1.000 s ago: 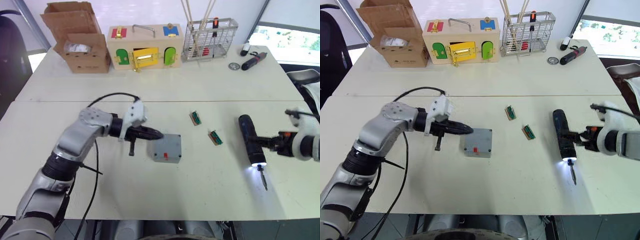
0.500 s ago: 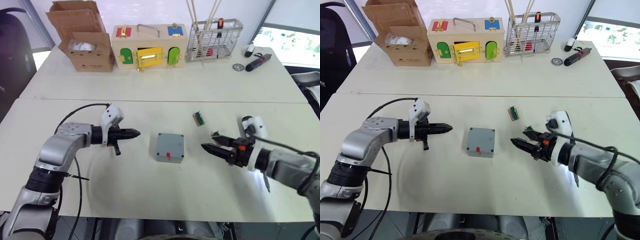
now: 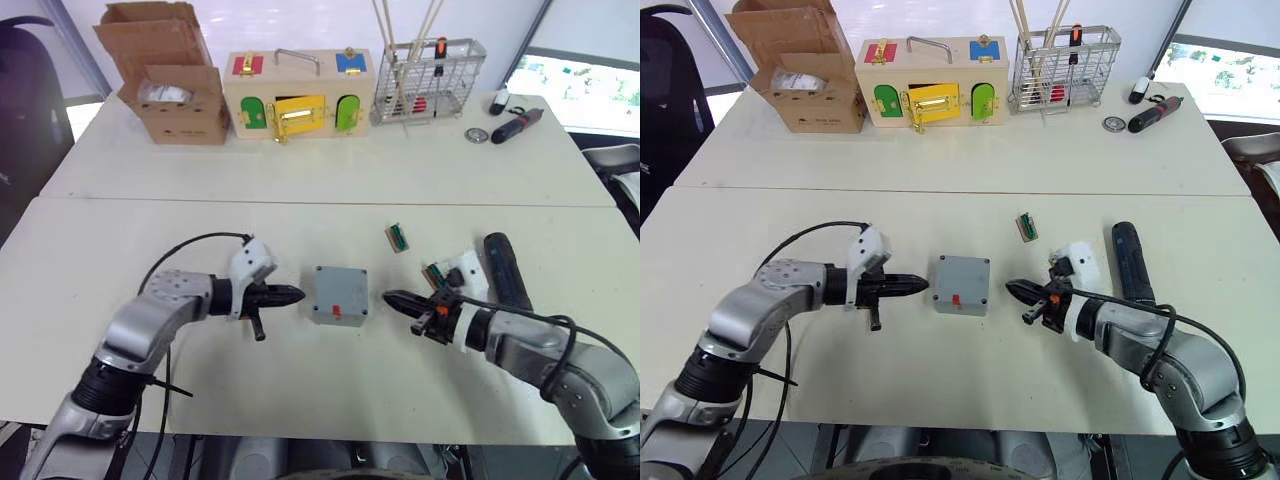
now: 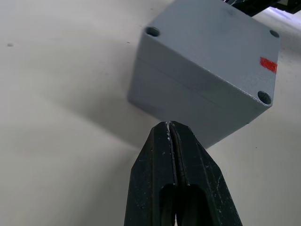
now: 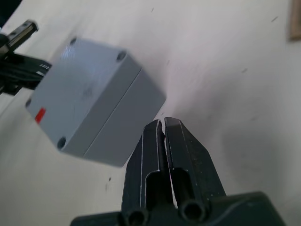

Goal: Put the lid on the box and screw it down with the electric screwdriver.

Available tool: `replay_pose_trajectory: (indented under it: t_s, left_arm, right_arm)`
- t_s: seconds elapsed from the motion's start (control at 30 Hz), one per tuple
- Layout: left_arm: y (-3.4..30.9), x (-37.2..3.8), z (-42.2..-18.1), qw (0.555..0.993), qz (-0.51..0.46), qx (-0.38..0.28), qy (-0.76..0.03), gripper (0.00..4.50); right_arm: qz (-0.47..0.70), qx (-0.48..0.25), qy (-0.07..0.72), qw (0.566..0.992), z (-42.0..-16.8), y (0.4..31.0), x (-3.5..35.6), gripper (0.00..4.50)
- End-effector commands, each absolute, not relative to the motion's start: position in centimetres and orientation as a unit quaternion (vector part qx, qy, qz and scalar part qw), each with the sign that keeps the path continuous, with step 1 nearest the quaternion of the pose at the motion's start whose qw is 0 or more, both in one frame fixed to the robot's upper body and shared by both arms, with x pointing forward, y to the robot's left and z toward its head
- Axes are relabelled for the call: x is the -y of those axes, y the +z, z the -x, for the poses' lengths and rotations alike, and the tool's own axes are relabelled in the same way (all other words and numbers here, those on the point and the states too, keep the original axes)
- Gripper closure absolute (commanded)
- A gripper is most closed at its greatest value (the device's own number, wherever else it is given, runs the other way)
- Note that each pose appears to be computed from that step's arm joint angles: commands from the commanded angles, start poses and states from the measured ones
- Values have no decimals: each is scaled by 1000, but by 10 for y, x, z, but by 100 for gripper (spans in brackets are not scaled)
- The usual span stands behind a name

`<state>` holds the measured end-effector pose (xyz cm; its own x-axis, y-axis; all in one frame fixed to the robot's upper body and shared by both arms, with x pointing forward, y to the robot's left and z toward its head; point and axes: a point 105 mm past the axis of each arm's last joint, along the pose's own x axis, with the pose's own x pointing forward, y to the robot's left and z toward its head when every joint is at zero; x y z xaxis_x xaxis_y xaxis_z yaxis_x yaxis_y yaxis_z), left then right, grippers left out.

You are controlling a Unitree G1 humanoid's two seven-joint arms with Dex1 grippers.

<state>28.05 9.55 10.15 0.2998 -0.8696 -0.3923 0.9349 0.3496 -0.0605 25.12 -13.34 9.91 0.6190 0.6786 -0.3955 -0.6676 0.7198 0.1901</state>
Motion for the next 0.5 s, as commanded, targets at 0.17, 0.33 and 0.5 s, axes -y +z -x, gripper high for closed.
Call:
replay_pose_trajectory:
  t_s: [0.17,0.33,0.5]
  left_arm:
    - [108,-81,-288,795,-118,-150,-576,450]
    - [106,-75,-299,786,-145,-140,-585,450]
    - [106,-68,-309,783,-156,-125,-589,450]
  right_arm:
    - [-9,-227,415,881,-237,101,113,444]
    - [-23,-235,437,868,-227,102,102,444]
    - [-29,-241,447,861,-220,102,97,444]
